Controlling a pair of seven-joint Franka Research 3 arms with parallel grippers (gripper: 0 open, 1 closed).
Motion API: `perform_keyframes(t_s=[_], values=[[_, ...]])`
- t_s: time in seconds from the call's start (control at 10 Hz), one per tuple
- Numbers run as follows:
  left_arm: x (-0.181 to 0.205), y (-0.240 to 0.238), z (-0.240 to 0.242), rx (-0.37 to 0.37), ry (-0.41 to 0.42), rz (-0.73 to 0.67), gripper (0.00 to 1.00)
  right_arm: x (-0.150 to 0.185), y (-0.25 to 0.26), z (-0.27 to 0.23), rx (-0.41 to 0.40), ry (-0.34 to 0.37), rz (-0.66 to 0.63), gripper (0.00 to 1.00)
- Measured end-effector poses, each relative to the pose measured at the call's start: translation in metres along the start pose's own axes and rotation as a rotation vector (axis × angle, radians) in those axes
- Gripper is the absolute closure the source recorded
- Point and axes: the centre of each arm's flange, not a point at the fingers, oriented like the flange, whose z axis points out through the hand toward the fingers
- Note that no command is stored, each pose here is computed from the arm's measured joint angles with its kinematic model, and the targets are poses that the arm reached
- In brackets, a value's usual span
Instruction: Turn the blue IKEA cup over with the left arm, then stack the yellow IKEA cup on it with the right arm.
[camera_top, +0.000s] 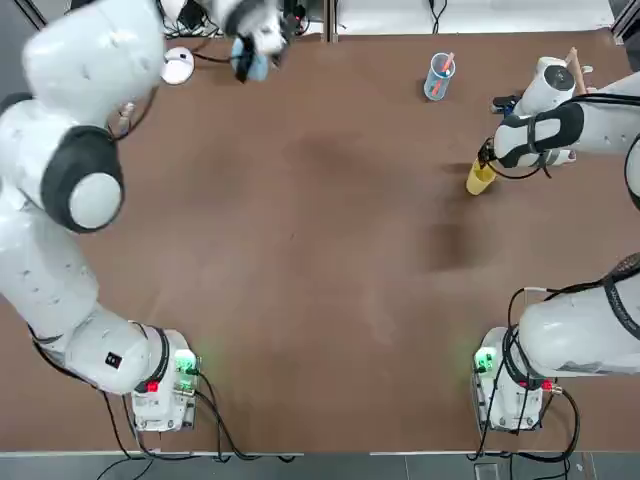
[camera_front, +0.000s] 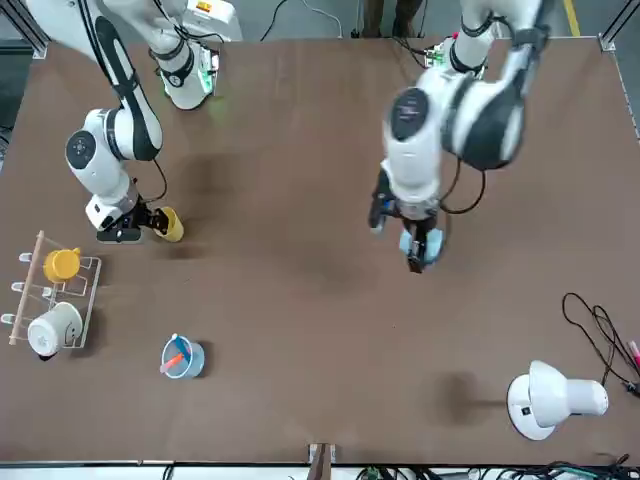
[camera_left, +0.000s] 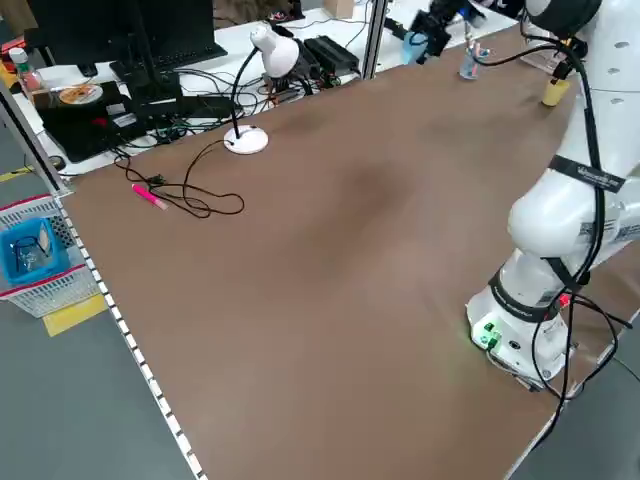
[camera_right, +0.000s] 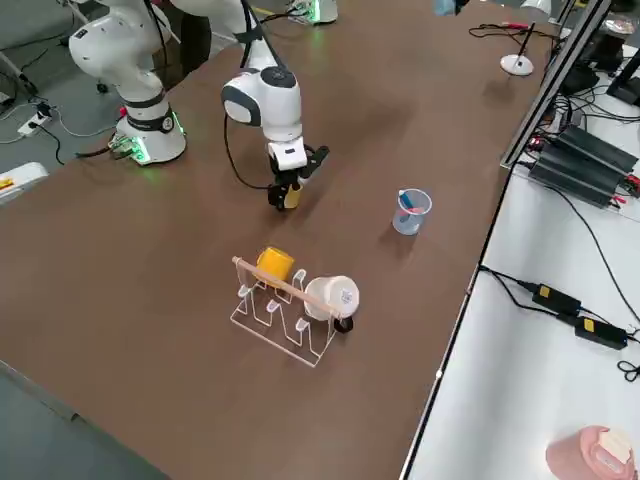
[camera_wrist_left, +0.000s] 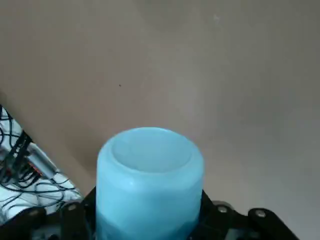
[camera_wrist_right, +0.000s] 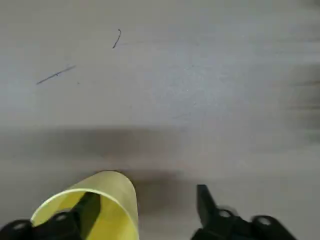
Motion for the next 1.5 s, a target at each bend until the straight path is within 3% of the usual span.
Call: perform_keyframes(t_s=[0.2, 0.4, 0.7, 1.0, 1.3, 1.5], values=[[0.099, 0.015, 0.008, 0.045, -0.167, 0.074, 0.31, 0.000, 0.001, 0.001, 0.000, -0.003, 0.018, 0.57], [0.172, 0.031, 0.022, 0.099, -0.308, 0.168, 0.31, 0.002, -0.002, -0.001, 0.002, 0.001, 0.064, 0.86], [0.236, 0.035, 0.056, 0.172, -0.478, 0.265, 0.31, 0.009, -0.009, -0.011, 0.002, -0.022, 0.065, 0.94], [0.274, 0.048, 0.077, 0.226, -0.607, 0.318, 0.31, 0.011, -0.008, -0.014, 0.000, -0.042, 0.062, 0.96], [0.307, 0.067, 0.098, 0.300, -0.745, 0.295, 0.30, 0.023, -0.005, -0.031, -0.002, -0.009, 0.066, 0.96], [0.329, 0.076, 0.126, 0.323, -0.778, 0.283, 0.30, 0.035, -0.007, -0.047, 0.017, 0.024, 0.092, 0.96]])
